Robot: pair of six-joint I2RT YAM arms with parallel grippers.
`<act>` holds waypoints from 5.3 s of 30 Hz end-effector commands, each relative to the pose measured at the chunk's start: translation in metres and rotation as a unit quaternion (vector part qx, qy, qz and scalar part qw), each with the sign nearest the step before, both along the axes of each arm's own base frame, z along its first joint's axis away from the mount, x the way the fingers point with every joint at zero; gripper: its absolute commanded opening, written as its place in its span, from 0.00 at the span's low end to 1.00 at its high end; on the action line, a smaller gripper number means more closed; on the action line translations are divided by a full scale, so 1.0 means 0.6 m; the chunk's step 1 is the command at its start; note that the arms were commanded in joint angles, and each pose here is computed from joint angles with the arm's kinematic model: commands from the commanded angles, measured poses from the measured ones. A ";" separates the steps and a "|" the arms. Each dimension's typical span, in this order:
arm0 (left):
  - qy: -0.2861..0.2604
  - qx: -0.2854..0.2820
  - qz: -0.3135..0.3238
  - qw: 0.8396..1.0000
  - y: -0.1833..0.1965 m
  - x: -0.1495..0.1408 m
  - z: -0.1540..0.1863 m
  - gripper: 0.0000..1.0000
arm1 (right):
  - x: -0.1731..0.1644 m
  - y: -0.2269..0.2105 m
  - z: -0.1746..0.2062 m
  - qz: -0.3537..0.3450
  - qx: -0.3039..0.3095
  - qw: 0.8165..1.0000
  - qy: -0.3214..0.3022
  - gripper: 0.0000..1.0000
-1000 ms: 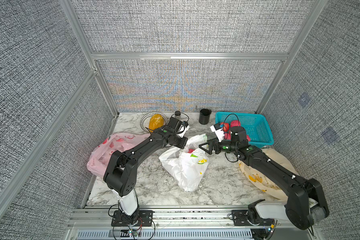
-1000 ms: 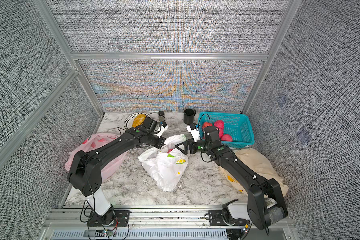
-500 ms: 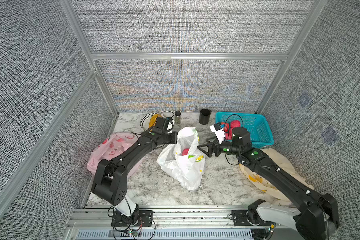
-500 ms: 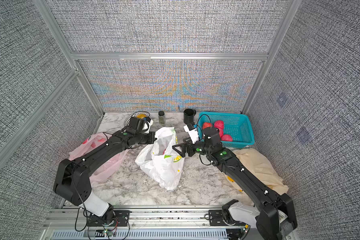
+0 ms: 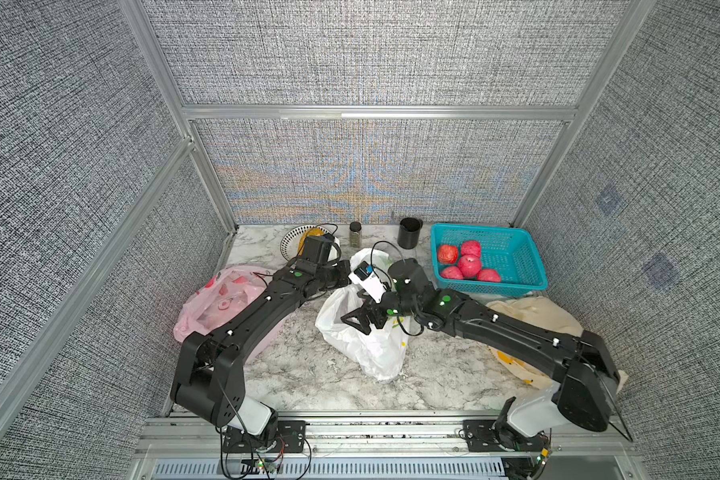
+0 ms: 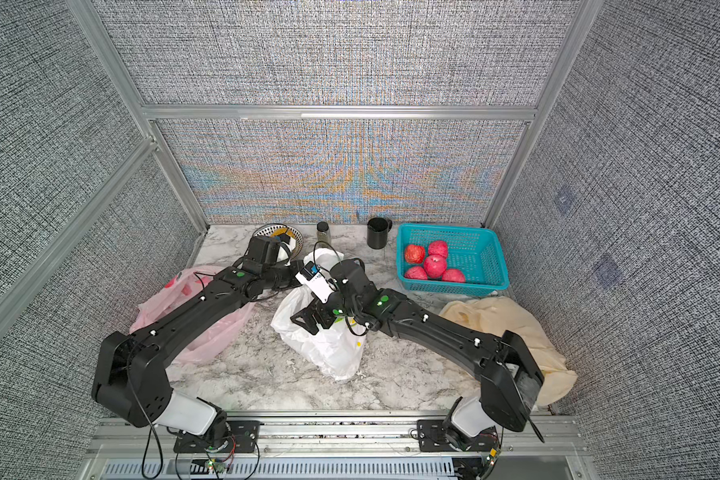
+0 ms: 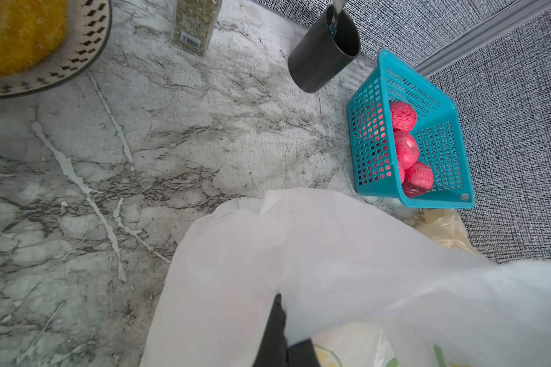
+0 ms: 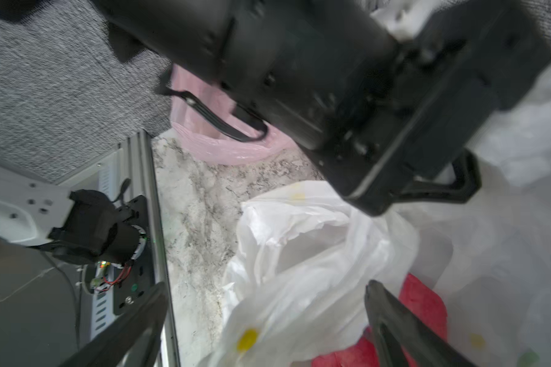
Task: Untie the knot of a plastic bag & take out the apple
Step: Adjust the plastic bag at the center of the board, then pick up the apple from the plastic bag, then place the apple in the basket.
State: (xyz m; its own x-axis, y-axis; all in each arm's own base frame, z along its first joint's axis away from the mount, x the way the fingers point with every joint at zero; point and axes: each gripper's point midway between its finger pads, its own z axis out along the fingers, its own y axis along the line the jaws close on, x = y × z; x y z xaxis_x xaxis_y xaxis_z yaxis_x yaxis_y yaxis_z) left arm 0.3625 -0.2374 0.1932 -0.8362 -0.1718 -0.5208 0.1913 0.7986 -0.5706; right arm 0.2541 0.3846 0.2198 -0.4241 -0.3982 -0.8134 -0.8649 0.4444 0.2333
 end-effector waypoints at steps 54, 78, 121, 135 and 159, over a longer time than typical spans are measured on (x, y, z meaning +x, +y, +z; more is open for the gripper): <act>0.012 0.020 0.113 0.993 0.066 -0.016 -0.104 0.07 | 0.016 -0.201 -0.069 -0.197 -0.024 0.973 0.114 0.98; 0.039 0.028 0.101 0.994 0.050 -0.060 -0.141 0.08 | 0.040 -0.119 -0.265 -0.183 -0.135 0.963 0.147 0.98; 0.032 0.040 0.082 0.995 0.044 -0.053 -0.135 0.08 | 0.287 -0.465 0.010 -0.452 0.007 0.892 -0.012 0.63; 0.025 0.041 0.073 0.996 0.038 -0.051 -0.123 0.08 | 0.379 -0.619 -0.147 -0.533 -0.047 0.843 0.053 0.66; 0.027 0.042 0.067 0.996 0.026 -0.050 -0.127 0.08 | 0.367 -0.600 -0.098 -0.510 -0.028 0.859 0.032 0.98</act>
